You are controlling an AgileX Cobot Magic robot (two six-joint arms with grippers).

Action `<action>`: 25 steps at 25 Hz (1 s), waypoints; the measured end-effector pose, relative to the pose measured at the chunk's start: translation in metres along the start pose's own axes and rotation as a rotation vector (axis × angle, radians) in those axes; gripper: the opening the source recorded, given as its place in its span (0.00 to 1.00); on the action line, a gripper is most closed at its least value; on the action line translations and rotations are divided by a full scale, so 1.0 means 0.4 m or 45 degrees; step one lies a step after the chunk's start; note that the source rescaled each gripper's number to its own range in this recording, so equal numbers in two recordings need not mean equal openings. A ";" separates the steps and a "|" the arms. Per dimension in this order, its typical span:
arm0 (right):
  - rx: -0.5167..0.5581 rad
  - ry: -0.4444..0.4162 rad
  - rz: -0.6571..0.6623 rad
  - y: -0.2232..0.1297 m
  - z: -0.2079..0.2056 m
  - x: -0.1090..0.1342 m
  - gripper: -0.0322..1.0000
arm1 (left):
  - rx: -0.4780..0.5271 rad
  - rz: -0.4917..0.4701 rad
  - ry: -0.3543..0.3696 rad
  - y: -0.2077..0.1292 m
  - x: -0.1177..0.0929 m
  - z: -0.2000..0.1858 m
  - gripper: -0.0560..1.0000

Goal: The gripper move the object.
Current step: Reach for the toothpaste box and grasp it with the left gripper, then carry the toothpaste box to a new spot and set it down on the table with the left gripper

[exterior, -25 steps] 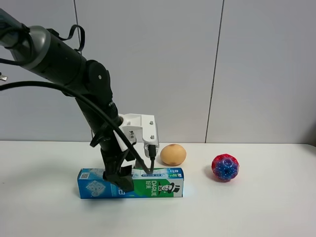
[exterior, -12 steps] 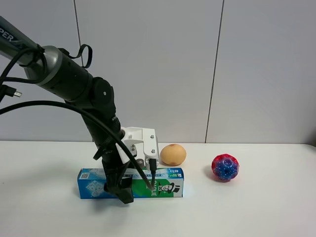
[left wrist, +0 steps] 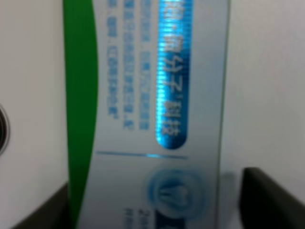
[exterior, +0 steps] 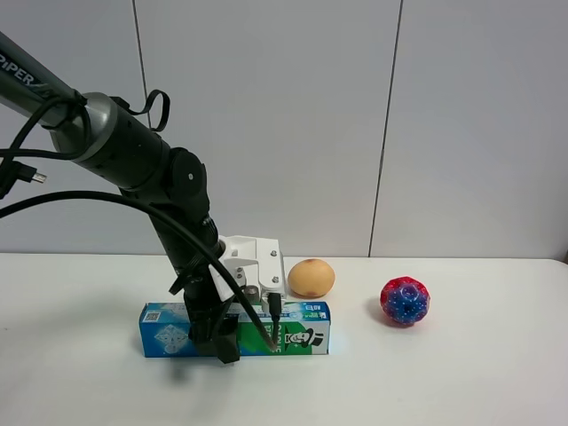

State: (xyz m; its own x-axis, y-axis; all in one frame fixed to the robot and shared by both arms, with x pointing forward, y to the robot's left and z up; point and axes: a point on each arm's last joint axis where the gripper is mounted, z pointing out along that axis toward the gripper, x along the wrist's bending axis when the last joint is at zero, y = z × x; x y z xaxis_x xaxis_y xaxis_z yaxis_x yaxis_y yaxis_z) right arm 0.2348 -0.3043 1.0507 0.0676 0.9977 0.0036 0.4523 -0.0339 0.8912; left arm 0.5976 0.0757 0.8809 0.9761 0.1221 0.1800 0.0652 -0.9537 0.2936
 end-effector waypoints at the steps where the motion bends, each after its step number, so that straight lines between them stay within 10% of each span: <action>1: 0.000 0.000 0.000 0.000 0.000 0.000 1.00 | -0.001 0.000 0.001 0.000 0.000 0.000 0.13; 13: 0.000 0.000 0.000 0.000 0.000 0.000 1.00 | 0.037 0.161 0.003 0.072 0.051 -0.162 0.06; 25: 0.000 0.000 0.000 0.000 0.000 0.000 1.00 | -0.036 0.427 0.280 0.163 0.206 -0.376 0.06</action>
State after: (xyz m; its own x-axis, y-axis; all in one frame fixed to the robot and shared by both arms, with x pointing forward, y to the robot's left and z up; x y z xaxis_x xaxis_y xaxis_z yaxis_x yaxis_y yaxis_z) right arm 0.2348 -0.3043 1.0507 0.0676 0.9977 0.0036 0.4523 -0.0339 0.8912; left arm 0.6512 0.0650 1.0560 0.8741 -0.1361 0.4664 -0.2585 -0.9431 0.2094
